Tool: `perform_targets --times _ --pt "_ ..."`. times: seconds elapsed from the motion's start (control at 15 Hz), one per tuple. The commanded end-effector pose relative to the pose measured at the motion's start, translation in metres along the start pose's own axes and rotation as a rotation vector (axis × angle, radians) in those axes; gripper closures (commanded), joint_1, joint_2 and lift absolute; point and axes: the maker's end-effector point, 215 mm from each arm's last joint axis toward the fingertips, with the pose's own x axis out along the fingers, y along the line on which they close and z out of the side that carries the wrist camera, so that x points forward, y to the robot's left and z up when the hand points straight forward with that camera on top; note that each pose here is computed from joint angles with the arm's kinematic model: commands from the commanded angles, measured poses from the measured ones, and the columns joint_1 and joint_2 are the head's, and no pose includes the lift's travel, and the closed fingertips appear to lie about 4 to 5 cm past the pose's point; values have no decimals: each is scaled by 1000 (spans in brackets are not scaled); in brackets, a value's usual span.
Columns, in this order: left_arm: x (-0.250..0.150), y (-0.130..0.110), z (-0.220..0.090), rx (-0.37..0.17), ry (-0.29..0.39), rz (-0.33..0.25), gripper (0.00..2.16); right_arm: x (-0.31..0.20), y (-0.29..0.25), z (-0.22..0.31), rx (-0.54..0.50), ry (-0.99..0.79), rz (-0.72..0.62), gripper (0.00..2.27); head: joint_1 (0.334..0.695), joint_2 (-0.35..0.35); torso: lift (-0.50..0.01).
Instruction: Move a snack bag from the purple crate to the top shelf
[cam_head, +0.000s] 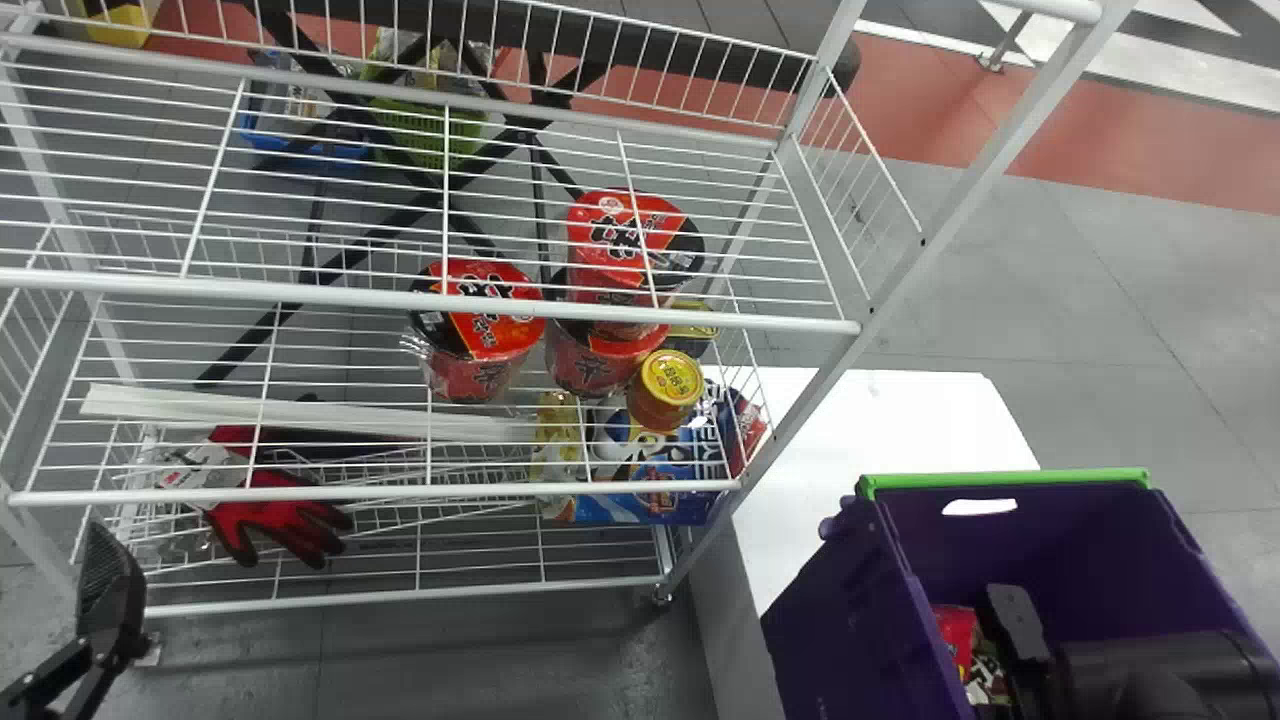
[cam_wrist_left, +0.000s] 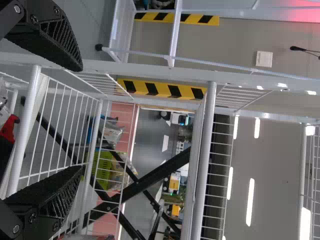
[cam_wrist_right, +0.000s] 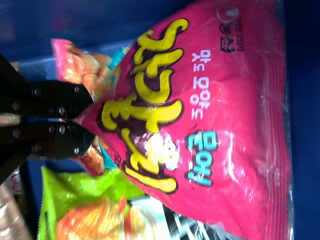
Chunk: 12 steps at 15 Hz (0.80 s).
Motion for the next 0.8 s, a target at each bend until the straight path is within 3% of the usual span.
perform_targets --times 0.0,0.6,0.73 --pt "0 0 0 0 1 -1 124 -8 -2 -2 41 1 2 1686 695 -350 -431" --pt "-1 -1 3 -2 -12 -6 124 -13 -2 -14 84 -10 22 1686 695 -350 -395" --pt "-1 -1 2 -2 -12 -8 124 -16 9 -14 104 -47 75 1686 695 -350 -386"
